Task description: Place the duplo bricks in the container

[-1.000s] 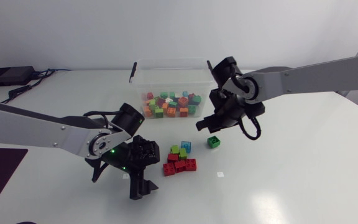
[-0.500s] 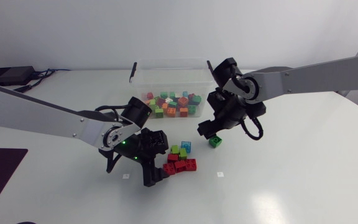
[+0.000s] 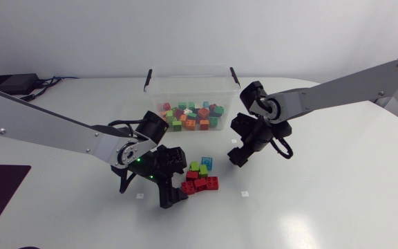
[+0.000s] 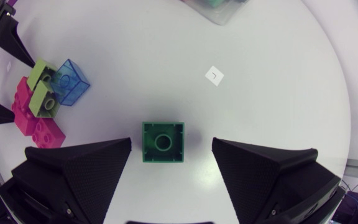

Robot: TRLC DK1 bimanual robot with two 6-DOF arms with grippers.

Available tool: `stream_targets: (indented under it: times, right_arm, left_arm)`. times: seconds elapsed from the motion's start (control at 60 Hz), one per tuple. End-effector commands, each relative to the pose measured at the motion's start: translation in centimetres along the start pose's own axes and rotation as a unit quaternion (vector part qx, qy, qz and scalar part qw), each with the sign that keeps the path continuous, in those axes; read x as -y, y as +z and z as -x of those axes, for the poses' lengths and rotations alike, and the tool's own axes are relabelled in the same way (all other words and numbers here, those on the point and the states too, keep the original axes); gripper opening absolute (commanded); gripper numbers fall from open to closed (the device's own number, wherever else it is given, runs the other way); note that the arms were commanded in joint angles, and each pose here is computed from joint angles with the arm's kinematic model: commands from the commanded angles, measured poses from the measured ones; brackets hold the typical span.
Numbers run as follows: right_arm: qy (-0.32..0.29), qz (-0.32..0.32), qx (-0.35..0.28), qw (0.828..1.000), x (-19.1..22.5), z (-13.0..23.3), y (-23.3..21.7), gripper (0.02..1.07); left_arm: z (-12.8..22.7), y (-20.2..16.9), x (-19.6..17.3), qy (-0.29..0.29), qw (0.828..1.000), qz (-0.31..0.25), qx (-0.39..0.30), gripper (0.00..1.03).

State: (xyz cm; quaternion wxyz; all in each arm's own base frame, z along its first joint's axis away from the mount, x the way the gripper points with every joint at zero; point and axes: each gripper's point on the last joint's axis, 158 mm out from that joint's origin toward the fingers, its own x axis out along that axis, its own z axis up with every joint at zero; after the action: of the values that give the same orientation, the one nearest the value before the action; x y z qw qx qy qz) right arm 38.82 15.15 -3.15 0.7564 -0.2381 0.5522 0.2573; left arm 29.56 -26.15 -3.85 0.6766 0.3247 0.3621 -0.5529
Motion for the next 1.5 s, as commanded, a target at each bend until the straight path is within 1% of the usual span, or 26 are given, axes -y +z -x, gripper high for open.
stream_targets:
  times: [0.0,0.067,0.083,0.2,0.233,0.383,0.483,0.567,0.683,0.767,0.817,0.833,0.85,1.067,1.133,1.3,1.483]
  right_arm:
    - [0.007,0.027,0.002,1.000,-0.2,-1.0,0.2,0.85]
    - [0.008,0.036,0.002,0.999,-0.4,-1.2,0.2,0.76]
    - [0.008,0.036,0.001,0.999,-0.5,-1.3,0.1,0.75]
    - [0.011,0.054,0.000,0.998,-1.2,-1.5,-0.2,0.45]
    - [0.011,0.058,0.002,0.998,-1.4,-1.2,-0.2,0.40]
    - [0.001,0.067,0.016,0.998,-1.6,1.1,0.1,0.40]
    - [-0.007,0.066,0.032,0.997,-1.5,3.6,0.7,0.40]
    - [-0.015,0.065,0.051,0.996,-1.3,6.1,1.4,0.40]
    - [-0.029,0.058,0.087,0.994,-0.8,10.0,2.9,0.40]
    - [-0.035,0.050,0.108,0.992,-0.6,12.3,3.9,0.40]
    - [-0.038,0.042,0.123,0.991,-0.4,13.5,4.6,0.40]
    - [-0.038,0.040,0.129,0.990,-0.5,14.2,4.9,0.40]
    - [-0.036,0.039,0.133,0.990,-0.6,14.5,5.1,0.40]
    - [-0.031,0.001,0.185,0.982,-0.4,17.1,8.2,0.40]
    - [-0.030,-0.005,0.195,0.980,-0.3,17.2,8.8,0.40]
    - [-0.019,-0.009,0.194,0.981,-0.8,16.2,9.1,0.40]
    - [-0.017,-0.012,0.201,0.979,-1.1,16.2,9.9,0.40]
  left_arm:
    - [-0.3,0.0,-0.4,-0.002,1.000,0.007,0.004,0.96]
    - [-0.3,-0.1,-0.3,-0.003,1.000,0.007,0.004,0.96]
    - [-0.3,-0.1,-0.3,-0.003,1.000,0.007,0.003,0.96]
    - [-0.4,-0.2,-0.2,-0.001,1.000,0.007,0.006,0.96]
    - [-0.4,-0.2,-0.2,-0.001,1.000,0.007,0.006,0.96]
    - [-0.5,0.1,0.0,-0.004,1.000,0.006,0.012,0.96]
    - [-0.6,0.1,0.4,-0.007,1.000,0.006,0.012,0.96]
    - [-0.7,0.2,0.7,-0.011,1.000,0.002,0.011,0.89]
    - [-0.9,0.3,1.3,-0.016,1.000,-0.003,0.010,0.74]
    - [-1.0,0.3,1.4,-0.017,1.000,-0.004,0.009,0.58]
    - [-1.1,0.3,1.6,-0.019,1.000,-0.005,0.008,0.43]
    - [-1.1,0.3,1.7,-0.020,1.000,-0.005,0.008,0.32]
    - [-1.1,0.3,1.7,-0.020,1.000,-0.005,0.007,0.30]
    - [-0.5,-0.9,3.1,-0.034,0.999,-0.011,-0.007,0.29]
    - [-0.1,-1.2,3.5,-0.035,0.999,-0.014,-0.008,0.29]
    - [0.3,-1.8,3.6,-0.033,0.999,-0.012,-0.010,0.29]
    - [1.0,-1.5,3.7,-0.027,1.000,-0.016,-0.004,0.29]
